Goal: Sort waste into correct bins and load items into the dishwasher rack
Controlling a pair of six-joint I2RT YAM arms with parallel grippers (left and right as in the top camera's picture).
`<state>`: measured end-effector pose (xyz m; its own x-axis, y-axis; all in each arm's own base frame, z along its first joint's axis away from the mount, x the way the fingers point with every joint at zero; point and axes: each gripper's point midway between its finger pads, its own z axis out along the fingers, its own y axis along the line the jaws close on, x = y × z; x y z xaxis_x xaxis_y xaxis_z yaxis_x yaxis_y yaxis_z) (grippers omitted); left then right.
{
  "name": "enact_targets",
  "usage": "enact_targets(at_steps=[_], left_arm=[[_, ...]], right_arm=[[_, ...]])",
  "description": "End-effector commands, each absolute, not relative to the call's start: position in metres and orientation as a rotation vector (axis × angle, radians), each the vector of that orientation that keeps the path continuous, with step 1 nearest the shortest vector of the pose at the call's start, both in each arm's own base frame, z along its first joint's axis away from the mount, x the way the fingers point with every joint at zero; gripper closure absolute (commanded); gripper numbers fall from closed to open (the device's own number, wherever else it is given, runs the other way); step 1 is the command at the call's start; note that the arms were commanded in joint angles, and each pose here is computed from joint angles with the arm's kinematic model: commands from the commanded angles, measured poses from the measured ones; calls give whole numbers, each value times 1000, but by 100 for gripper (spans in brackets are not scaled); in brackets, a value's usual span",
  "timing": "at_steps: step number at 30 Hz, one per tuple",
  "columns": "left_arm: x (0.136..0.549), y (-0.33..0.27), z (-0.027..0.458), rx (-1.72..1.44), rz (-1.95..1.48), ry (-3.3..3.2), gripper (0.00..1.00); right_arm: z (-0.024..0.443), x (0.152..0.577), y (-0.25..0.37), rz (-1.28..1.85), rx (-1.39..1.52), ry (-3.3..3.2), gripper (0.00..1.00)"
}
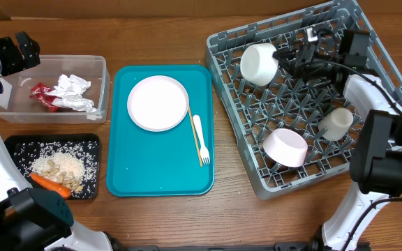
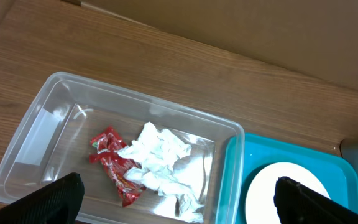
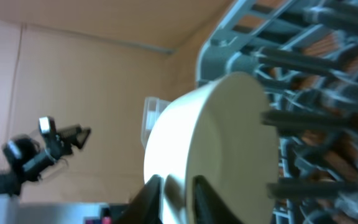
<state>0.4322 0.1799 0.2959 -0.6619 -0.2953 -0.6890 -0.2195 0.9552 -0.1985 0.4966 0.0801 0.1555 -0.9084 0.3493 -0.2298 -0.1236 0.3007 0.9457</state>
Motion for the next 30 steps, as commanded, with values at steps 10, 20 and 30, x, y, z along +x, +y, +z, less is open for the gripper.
enact_targets(at_steps=[10, 20, 30], left_arm=[[433, 177, 304, -359, -136, 2295, 0], [433, 177, 305, -359, -135, 2294, 0], [433, 177, 304, -359, -136, 2295, 0]], right_arm=[[155, 502, 29, 1502, 243, 2132, 41], [236, 483, 11, 1305, 112, 2055, 45], [219, 447, 65, 551, 7, 2439, 45]])
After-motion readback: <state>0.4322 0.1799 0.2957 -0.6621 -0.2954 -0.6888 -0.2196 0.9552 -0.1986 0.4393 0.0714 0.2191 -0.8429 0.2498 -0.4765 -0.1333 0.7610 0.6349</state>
